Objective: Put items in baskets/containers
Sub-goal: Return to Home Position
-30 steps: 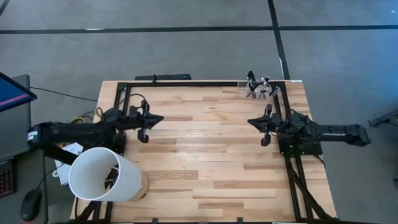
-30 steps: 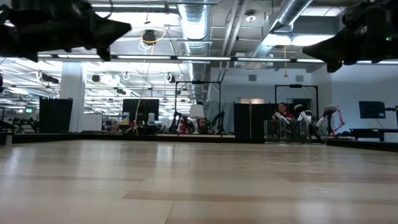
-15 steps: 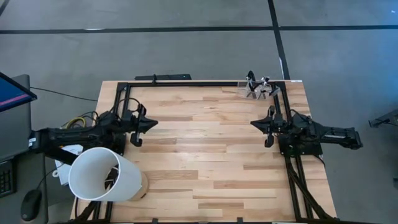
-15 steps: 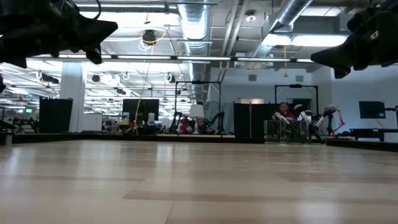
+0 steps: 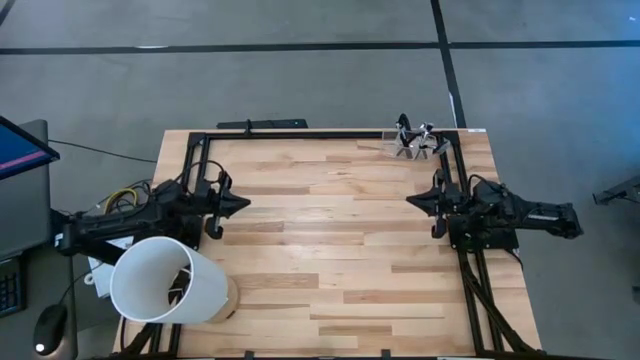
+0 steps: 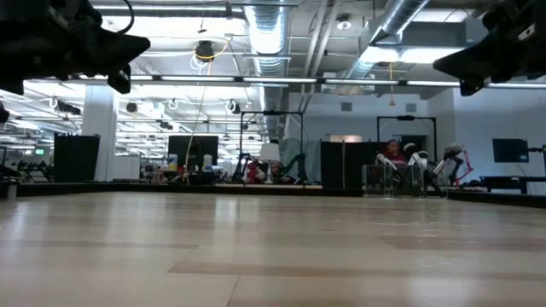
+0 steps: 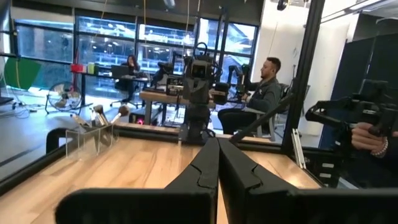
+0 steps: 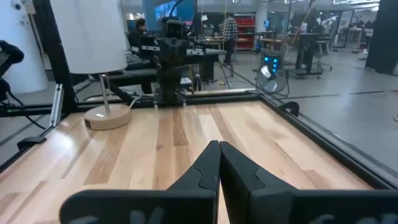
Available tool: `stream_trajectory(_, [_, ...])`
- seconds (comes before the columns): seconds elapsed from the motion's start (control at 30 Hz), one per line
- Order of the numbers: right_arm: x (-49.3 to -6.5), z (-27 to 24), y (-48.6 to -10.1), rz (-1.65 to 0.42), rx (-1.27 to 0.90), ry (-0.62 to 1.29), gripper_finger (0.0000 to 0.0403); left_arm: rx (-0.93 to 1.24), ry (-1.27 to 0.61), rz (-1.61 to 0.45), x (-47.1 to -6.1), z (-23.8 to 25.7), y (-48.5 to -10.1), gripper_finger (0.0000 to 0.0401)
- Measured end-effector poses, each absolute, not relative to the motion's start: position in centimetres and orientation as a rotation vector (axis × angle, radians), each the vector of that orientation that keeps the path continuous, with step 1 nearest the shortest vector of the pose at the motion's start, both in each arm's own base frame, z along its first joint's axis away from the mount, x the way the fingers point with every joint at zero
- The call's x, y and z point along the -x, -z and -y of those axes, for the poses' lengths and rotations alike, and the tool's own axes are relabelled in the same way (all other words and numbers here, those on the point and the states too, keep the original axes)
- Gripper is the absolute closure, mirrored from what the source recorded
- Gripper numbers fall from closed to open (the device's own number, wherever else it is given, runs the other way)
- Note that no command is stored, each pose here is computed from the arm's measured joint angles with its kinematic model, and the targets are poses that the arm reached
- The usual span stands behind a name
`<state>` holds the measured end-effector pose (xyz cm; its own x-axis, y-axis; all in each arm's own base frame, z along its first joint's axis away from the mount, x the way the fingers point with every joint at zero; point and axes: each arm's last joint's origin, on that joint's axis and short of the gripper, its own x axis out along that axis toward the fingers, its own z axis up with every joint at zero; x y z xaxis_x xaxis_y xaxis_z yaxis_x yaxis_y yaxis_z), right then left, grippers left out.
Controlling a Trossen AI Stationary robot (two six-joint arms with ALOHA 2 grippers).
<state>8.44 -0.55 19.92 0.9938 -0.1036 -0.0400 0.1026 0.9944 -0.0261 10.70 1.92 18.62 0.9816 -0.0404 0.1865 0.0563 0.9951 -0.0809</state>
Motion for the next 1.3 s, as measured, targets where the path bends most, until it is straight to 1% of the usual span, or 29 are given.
stream_trajectory(0.2, [-8.6, 0.4, -19.9, -0.015, 0.019, 0.081, 0.0403, 0.077, 0.055, 0.206, -10.2, -1.7, -18.8, 0.0397])
stream_trajectory(0.47, [-9.7, 0.3, -17.4, 0.087, 0.033, 0.077, 0.0403, 0.077, 0.049, 0.182, -10.2, -1.7, -18.5, 0.0397])
stream_trajectory(0.67, [-9.6, 0.3, -17.8, 0.126, 0.041, 0.072, 0.0403, 0.064, 0.074, 0.171, -10.3, -1.5, -18.4, 0.0397])
stream_trajectory(0.83, [-9.7, 0.3, -17.7, 0.116, 0.032, 0.067, 0.0403, 0.049, 0.106, 0.133, -10.4, -1.1, -18.0, 0.0397])
stream_trajectory(1.13, [-9.7, 0.3, -17.2, 0.072, 0.033, 0.067, 0.0403, 0.047, 0.101, 0.139, -10.3, -1.1, -18.1, 0.0397])
stream_trajectory(1.3, [-9.7, 0.3, -17.0, 0.050, 0.033, 0.067, 0.0403, 0.039, 0.037, 0.144, -10.4, -1.3, -18.1, 0.0397])
